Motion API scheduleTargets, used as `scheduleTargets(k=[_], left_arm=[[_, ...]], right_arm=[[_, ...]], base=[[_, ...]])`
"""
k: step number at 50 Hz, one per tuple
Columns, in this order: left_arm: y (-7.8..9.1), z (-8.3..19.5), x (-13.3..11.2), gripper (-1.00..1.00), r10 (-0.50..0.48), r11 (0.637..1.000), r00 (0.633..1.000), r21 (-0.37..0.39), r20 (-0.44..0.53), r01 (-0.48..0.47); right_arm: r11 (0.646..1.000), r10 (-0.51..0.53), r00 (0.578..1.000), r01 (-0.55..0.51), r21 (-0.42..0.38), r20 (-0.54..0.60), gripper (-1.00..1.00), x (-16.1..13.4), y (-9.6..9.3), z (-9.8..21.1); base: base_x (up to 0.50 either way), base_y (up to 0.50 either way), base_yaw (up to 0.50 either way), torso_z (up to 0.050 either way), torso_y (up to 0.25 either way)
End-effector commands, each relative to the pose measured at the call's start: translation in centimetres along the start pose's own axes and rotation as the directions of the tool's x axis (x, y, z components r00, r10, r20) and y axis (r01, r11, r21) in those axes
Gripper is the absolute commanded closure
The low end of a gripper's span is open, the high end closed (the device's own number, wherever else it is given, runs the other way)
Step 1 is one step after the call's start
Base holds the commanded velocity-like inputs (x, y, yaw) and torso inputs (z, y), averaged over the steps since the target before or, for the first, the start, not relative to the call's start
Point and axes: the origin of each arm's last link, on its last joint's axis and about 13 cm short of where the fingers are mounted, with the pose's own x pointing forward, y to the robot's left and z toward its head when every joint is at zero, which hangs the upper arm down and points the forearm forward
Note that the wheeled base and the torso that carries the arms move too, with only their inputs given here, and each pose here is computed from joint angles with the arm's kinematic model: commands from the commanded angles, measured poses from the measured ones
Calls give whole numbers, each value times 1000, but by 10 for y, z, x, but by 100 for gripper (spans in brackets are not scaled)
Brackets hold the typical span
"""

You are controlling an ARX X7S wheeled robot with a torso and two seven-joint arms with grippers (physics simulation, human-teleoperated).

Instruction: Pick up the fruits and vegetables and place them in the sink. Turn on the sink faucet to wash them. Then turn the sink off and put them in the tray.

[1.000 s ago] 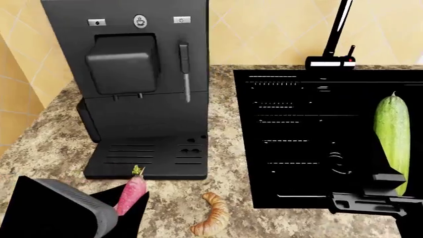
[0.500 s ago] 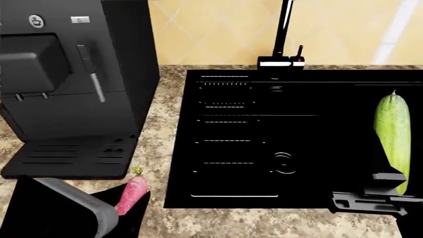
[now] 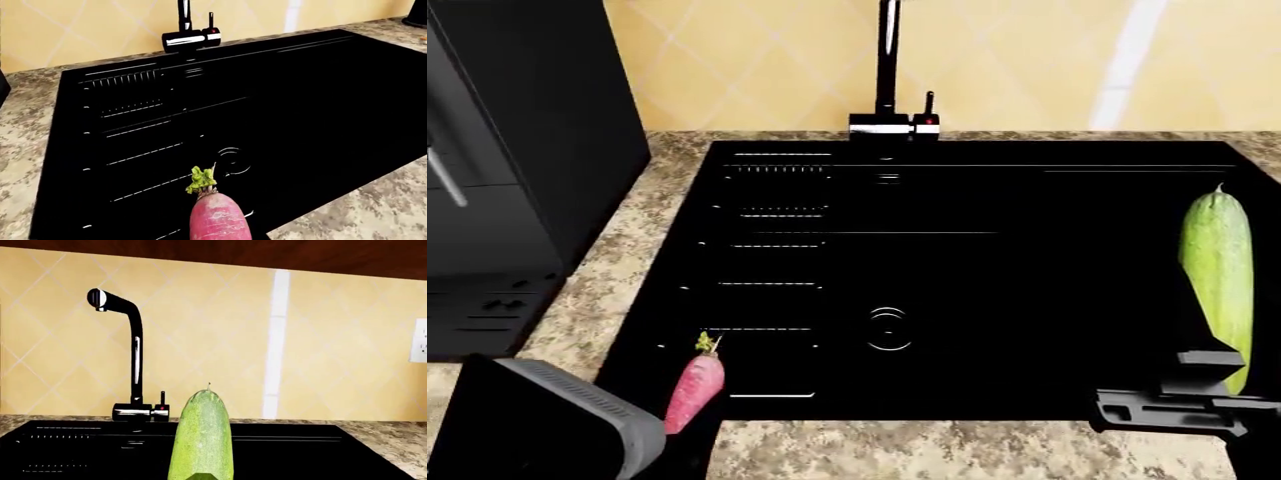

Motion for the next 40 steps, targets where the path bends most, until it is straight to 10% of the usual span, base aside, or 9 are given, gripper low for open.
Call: scheduleTargets(k=[1,40], left_arm=[[0,1,1,100,2,1000,1000,-5,1,-2],[8,6,7,100,6,999,1000,-39,-11,-7]], right_arm=[[1000,5,1000,-5,-8,16,100,1,1,2],[999,5,1000,-6,-37,-23,100,4,3,3]], base=[[1,-500,0,0,0],[0,-276,0,0,0]])
